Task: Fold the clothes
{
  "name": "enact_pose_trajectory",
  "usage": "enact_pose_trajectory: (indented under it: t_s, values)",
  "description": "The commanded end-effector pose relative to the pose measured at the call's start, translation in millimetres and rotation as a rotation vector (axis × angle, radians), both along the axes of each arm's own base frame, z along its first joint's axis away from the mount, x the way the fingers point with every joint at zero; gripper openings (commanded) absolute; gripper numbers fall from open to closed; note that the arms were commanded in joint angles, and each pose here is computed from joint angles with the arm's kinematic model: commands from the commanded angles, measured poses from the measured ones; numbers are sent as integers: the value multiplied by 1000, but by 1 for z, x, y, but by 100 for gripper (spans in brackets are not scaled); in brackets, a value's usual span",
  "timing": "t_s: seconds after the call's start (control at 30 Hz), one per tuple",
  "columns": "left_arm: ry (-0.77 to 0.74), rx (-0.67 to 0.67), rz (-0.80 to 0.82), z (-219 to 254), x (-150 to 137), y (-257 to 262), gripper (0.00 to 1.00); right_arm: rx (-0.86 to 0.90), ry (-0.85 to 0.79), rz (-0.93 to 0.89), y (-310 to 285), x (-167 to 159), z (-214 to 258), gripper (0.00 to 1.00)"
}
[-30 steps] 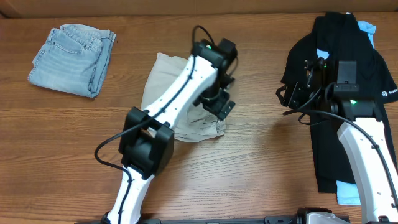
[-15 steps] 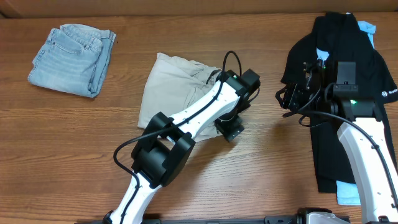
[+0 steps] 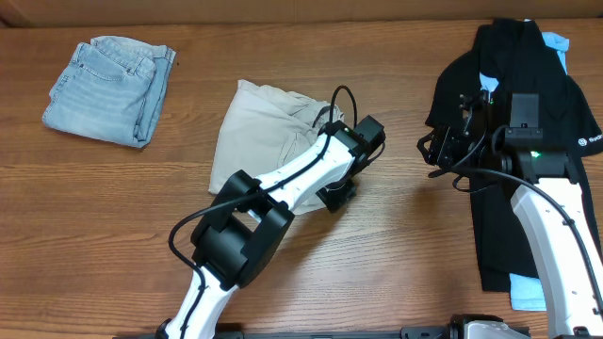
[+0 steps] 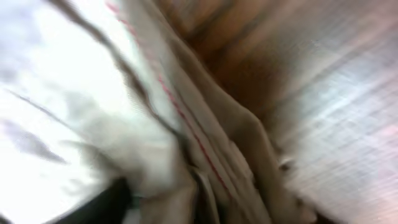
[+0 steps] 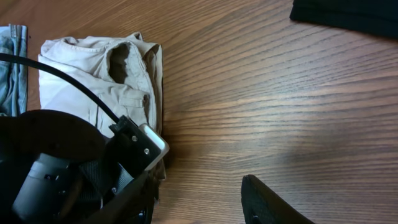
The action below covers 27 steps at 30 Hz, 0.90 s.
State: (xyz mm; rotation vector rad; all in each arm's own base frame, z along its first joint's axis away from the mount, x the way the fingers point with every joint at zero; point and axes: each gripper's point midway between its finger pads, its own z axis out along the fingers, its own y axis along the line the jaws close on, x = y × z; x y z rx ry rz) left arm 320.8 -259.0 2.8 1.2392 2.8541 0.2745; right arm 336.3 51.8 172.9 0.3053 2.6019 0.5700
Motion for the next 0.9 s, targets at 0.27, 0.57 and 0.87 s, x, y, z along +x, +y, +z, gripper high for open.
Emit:
enact_pose_trajectory:
  t_s: [0.27, 0.57, 0.87]
  values:
    - [-224, 233, 303, -4, 40, 73, 4, -4, -46, 4, -1, 4, 15, 49]
    - [-303, 97, 599, 123, 118, 128, 4, -4, -46, 4, -1, 4, 15, 50]
    - [-717, -198, 824, 316, 171, 250, 4, -4, -47, 4, -1, 4, 15, 53]
